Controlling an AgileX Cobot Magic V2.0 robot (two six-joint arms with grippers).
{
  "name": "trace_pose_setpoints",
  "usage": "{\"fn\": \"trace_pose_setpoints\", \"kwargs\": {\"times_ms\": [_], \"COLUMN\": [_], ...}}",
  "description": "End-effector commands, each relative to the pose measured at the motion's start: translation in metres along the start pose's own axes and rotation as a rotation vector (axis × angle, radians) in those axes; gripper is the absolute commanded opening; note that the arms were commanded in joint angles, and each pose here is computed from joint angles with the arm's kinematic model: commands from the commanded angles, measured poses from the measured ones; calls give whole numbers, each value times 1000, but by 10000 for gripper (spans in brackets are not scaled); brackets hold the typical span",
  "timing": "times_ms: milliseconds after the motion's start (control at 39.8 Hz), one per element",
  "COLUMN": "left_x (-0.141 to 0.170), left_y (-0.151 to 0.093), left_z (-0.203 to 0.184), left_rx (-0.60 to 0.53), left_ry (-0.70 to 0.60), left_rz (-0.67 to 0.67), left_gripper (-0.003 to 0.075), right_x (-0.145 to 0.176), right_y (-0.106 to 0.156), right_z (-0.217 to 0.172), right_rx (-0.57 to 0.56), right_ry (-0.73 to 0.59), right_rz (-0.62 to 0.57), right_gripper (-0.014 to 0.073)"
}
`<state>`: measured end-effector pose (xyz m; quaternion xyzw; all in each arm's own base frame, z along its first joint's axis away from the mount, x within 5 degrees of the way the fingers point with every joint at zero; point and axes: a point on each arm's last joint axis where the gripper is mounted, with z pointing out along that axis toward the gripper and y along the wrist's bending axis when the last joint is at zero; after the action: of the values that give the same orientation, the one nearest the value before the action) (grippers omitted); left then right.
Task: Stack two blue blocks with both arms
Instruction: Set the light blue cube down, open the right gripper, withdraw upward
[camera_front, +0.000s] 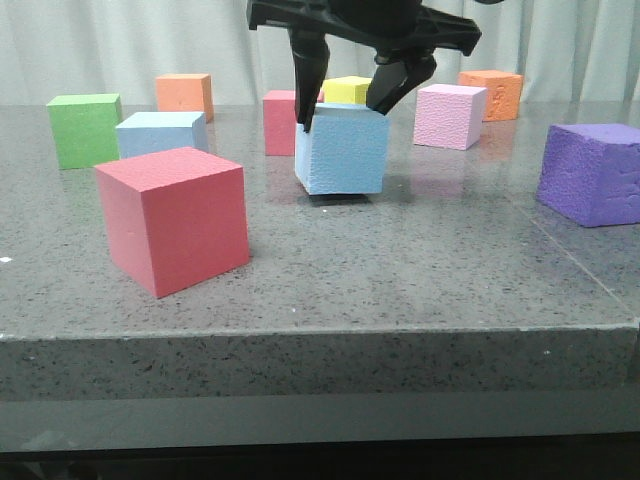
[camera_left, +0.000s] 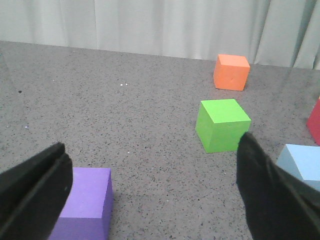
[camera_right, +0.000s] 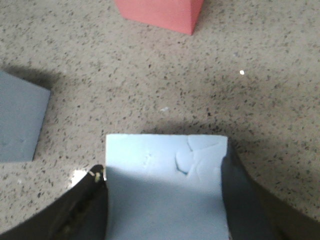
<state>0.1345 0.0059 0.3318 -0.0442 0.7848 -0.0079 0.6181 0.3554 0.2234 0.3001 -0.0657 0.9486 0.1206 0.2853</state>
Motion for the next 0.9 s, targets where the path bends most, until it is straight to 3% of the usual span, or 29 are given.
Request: {"fn": "trace_pose_setpoints", "kwargs": {"times_ms": [0,151,276,377,553,754,879], "left_x": [-20,-20,-20,-20,-20,-20,-20], "left_y": [-2,-2,-2,-2,-2,-2,-2], "left_z": [-3,-3,-3,-3,-3,-3,-3], "left_rx": [15,15,15,15,15,15,15], "left_ry": [-119,-119,-119,-119,-119,-119,-119], "left_rz": [-8,-8,-8,-8,-8,-8,-8], "left_gripper": [635,635,635,635,635,635,635], "right_x": [-16,-14,-14,-16,-29,-37,-36], "right_y": [2,2,4,5,7,8,8], "right_z": [-24,-21,-22,-25,-58,-83,-84], "right_rx": [-16,-9,-16,-38,-61,-66,-63], "right_ry": [-109,-96,-94,-113,-221,-245,-238], "right_rz": [5,5,7,16,2,11,12], "right_gripper": [298,365,559,666,664,657,543]}}
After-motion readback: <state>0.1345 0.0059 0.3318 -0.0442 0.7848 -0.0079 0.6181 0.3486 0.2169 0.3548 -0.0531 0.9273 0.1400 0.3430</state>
